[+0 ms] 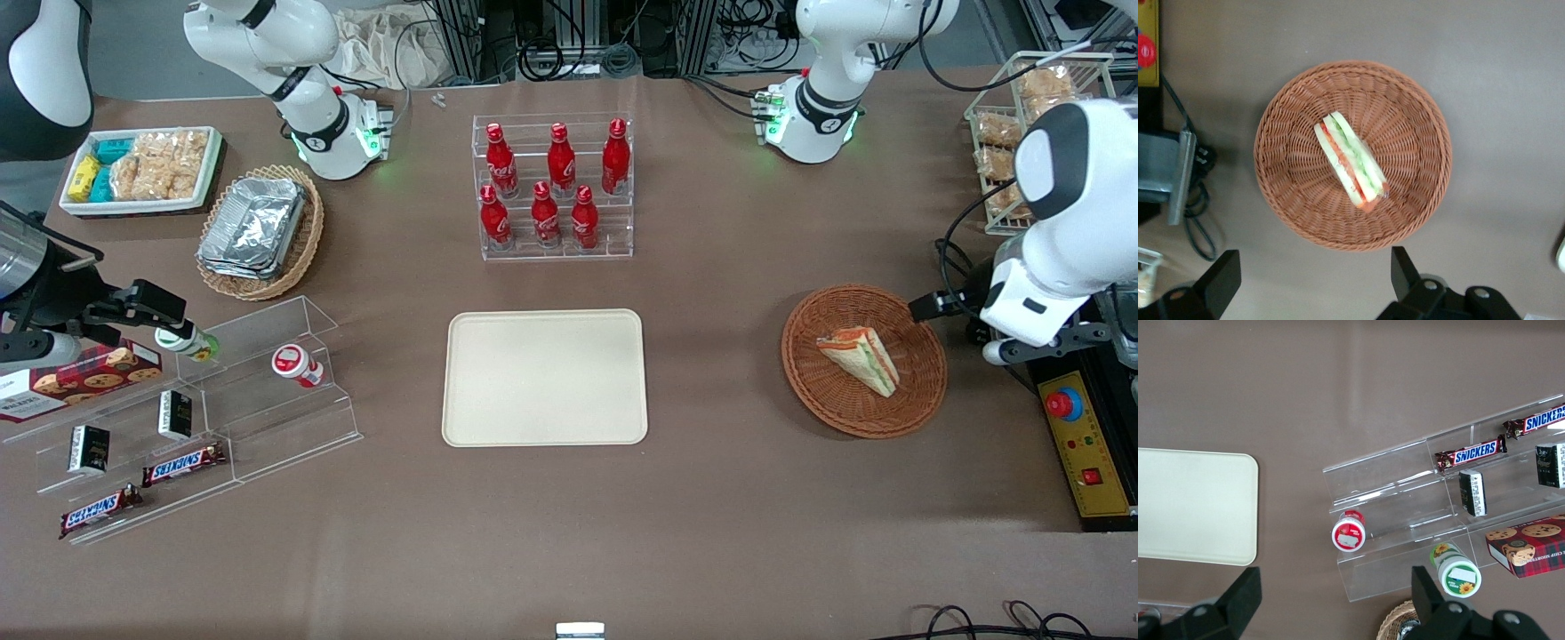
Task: Place sandwich from basket to tray
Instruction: 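Move the left gripper down over the wrapped sandwich in the wicker basket, then close the left gripper on the sandwich's wrapped edge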
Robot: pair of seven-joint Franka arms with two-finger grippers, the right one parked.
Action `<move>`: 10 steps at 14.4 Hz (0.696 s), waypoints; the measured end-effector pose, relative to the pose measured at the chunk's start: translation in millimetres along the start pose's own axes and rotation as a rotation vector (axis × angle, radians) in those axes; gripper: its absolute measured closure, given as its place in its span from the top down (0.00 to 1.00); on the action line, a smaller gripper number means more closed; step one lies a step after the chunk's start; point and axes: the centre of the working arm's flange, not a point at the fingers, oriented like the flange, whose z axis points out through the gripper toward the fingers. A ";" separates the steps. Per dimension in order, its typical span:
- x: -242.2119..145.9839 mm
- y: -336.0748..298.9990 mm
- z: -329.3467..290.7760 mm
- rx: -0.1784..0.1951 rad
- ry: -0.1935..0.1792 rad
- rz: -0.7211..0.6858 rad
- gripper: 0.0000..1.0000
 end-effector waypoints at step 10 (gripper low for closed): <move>-12.8 10.0 135.6 -0.022 0.026 -0.415 1.00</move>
